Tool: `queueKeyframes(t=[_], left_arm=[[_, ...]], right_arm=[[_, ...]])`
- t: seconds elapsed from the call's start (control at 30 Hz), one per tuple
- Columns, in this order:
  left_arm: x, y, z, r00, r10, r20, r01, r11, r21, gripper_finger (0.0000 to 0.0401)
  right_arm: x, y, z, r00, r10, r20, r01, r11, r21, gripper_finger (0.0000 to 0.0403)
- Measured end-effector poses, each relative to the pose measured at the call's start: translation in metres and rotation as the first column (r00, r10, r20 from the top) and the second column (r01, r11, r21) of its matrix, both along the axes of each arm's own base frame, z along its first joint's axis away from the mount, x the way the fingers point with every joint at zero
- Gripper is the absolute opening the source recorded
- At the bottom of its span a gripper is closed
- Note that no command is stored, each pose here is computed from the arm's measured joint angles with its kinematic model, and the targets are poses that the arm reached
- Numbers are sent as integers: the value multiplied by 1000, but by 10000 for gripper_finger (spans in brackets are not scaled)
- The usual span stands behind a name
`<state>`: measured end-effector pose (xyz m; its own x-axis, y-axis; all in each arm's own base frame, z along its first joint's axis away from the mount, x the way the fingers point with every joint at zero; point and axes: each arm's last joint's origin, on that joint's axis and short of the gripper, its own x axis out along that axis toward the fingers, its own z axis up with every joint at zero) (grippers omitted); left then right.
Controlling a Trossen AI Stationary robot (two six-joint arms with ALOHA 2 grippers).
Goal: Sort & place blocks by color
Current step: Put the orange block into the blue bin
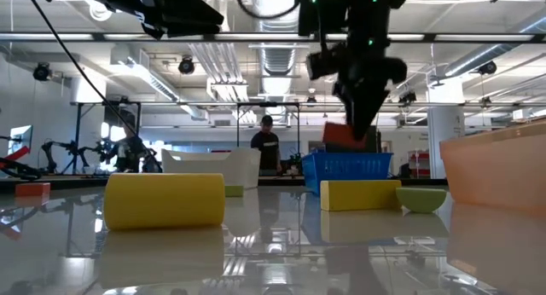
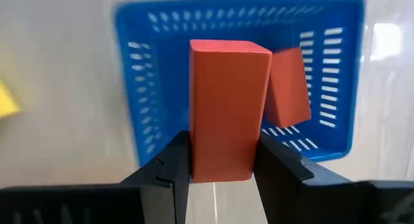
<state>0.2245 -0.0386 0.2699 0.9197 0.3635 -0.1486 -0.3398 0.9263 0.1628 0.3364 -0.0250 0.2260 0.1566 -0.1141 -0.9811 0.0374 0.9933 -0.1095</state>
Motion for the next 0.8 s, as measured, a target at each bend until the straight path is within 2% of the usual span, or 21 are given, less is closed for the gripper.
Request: queueKeyframes(t=[0.27, 0.6, 0.8], left_arm=[[0, 0, -3, 1000, 0, -30, 1, 1000, 8, 224], [1, 0, -4, 999, 0, -35, 1, 1000, 9, 224], [1, 0, -4, 999, 0, -35, 1, 1000, 9, 224]], right_arm=[[9, -13, -31, 994, 35, -100, -35, 999, 4, 120], [15, -15, -47, 991, 46, -129, -46, 999, 4, 122], [18, -16, -48, 993, 46, -106, -46, 999, 0, 199]])
